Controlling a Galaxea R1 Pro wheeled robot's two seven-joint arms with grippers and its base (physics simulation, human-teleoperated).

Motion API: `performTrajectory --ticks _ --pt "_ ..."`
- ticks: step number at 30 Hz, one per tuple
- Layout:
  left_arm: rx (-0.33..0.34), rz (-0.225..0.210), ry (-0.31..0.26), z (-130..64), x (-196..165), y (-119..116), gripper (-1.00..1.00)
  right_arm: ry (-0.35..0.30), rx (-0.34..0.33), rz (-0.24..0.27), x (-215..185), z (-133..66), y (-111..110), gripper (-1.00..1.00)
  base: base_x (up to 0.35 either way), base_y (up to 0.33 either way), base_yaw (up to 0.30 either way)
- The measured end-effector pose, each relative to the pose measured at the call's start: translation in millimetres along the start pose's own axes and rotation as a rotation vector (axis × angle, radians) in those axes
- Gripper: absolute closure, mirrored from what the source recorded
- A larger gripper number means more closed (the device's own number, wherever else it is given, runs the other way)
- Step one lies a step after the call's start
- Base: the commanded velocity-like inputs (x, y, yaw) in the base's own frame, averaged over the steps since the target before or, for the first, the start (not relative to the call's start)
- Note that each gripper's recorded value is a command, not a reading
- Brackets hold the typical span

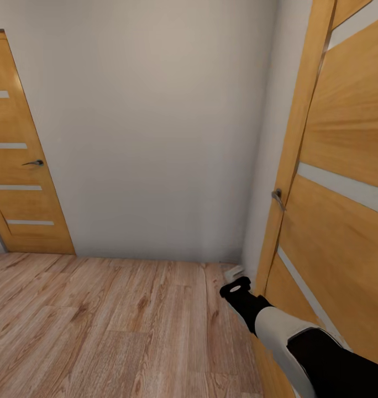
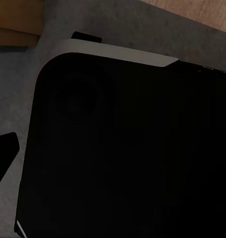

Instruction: Move the two storage containers from the living room to the garage. In the garage, place one container on the floor and stack the other container on top of it (either order is fine).

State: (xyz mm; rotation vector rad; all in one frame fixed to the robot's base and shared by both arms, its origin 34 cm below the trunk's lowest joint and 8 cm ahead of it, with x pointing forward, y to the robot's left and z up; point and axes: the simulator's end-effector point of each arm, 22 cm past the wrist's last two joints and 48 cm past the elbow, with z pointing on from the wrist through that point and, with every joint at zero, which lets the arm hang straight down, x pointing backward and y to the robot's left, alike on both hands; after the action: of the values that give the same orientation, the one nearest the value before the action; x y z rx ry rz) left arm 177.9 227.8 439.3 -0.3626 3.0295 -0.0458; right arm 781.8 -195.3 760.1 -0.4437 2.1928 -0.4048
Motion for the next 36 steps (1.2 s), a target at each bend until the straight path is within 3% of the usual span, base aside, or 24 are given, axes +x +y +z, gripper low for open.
performTrajectory --ticks 6,7,13,14,15,16,18,21,22,32,34,35,36 --pt "0.000 0.000 0.000 0.0 0 0 -1.00 0.069 -0.037 -0.004 62 -1.9 28 -1.00 0.000 0.000 0.000" --pt "-0.001 0.000 0.000 0.0 0 0 -1.00 0.109 -0.056 0.005 95 -5.0 42 -1.00 0.000 0.000 0.000" --pt "-0.001 0.000 0.000 0.0 0 0 -1.00 0.218 -0.141 0.065 180 -22.0 86 -1.00 0.000 0.000 0.000" --pt "-0.001 0.000 0.000 0.0 0 0 -1.00 0.272 -0.158 0.065 215 -30.9 96 -1.00 0.000 0.000 0.000" --pt "-0.001 -0.001 0.001 0.0 0 0 -1.00 0.294 -0.164 0.062 234 -35.9 100 -1.00 0.000 0.000 0.000" --pt "-0.002 -0.001 0.001 0.0 1 0 -1.00 0.327 -0.147 0.058 278 -42.3 87 -1.00 0.000 0.000 0.000" --pt "-0.002 -0.002 0.001 0.0 1 0 -1.00 0.372 -0.150 0.048 315 -53.9 88 -1.00 0.000 0.000 0.000" --pt "-0.002 -0.002 0.002 0.0 1 0 -1.00 0.471 -0.183 0.031 393 -91.3 106 -1.00 0.000 0.000 0.000" --pt "-0.002 -0.002 0.002 0.0 1 0 -1.00 0.510 -0.206 0.028 427 -112.4 117 -1.00 0.000 0.000 0.000" --pt "-0.002 -0.002 0.001 0.0 1 0 -1.00 0.621 -0.296 0.016 525 -190.4 151 -1.00 0.000 0.000 0.000" --pt "-0.002 -0.002 0.001 0.0 0 0 -1.00 0.660 -0.321 0.016 551 -217.6 161 -1.00 0.000 0.000 0.000" --pt "-0.002 -0.002 0.000 0.0 0 0 -1.00 0.659 -0.319 0.017 570 -231.6 155 -1.00 0.000 0.000 0.000" --pt "-0.002 -0.003 0.000 0.0 0 0 -1.00 0.658 -0.320 0.015 572 -233.0 155 -1.00 0.000 0.000 0.000"
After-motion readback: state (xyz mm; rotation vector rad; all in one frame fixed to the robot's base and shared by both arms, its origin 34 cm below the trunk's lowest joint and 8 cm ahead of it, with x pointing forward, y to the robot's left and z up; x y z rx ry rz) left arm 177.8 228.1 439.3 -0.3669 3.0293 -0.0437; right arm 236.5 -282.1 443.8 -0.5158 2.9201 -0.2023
